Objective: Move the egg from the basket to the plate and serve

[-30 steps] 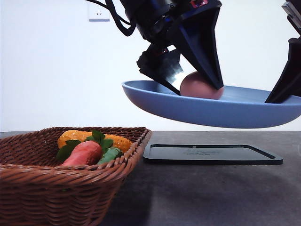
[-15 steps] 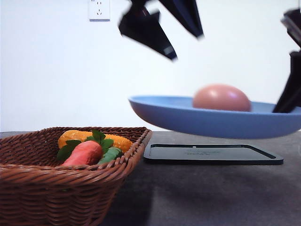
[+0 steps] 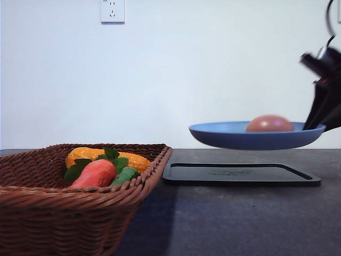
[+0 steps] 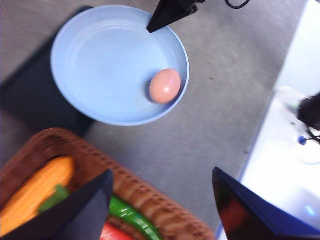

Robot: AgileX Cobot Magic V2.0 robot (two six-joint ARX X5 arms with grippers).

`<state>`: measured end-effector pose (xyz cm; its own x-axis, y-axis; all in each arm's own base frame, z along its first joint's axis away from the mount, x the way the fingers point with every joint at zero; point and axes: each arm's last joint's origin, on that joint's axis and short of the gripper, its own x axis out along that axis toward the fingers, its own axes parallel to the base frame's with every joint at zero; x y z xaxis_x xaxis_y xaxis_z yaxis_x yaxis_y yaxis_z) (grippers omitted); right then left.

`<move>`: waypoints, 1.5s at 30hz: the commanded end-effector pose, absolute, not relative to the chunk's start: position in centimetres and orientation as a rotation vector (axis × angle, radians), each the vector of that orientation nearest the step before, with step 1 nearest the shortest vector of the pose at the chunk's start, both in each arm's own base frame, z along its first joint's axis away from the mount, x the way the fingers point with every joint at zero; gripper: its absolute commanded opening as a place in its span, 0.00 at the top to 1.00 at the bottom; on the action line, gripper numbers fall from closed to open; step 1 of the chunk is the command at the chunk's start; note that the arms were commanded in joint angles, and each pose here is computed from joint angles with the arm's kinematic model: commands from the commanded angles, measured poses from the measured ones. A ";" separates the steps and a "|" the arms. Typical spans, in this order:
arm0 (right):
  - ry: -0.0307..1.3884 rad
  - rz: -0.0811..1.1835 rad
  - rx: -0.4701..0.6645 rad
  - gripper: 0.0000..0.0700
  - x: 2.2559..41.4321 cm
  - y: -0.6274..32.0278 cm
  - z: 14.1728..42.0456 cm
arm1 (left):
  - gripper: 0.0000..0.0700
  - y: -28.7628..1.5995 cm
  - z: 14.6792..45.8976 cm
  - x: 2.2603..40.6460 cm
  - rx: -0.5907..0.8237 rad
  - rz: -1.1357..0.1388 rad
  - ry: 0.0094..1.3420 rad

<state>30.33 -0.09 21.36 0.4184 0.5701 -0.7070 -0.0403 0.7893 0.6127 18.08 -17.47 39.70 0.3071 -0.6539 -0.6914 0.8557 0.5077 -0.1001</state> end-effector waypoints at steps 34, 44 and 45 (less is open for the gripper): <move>1.041 0.362 0.495 0.75 39.1 -1.4 20.9 | 0.65 -13.2 42.4 17.0 0.294 -0.797 0.647; 0.887 0.412 0.332 1.00 32.9 0.5 30.6 | 1.00 -12.7 41.1 21.7 0.277 -0.686 0.648; 0.880 0.405 0.306 1.00 32.0 1.0 31.3 | 1.00 -12.4 41.0 22.3 0.267 -0.666 0.642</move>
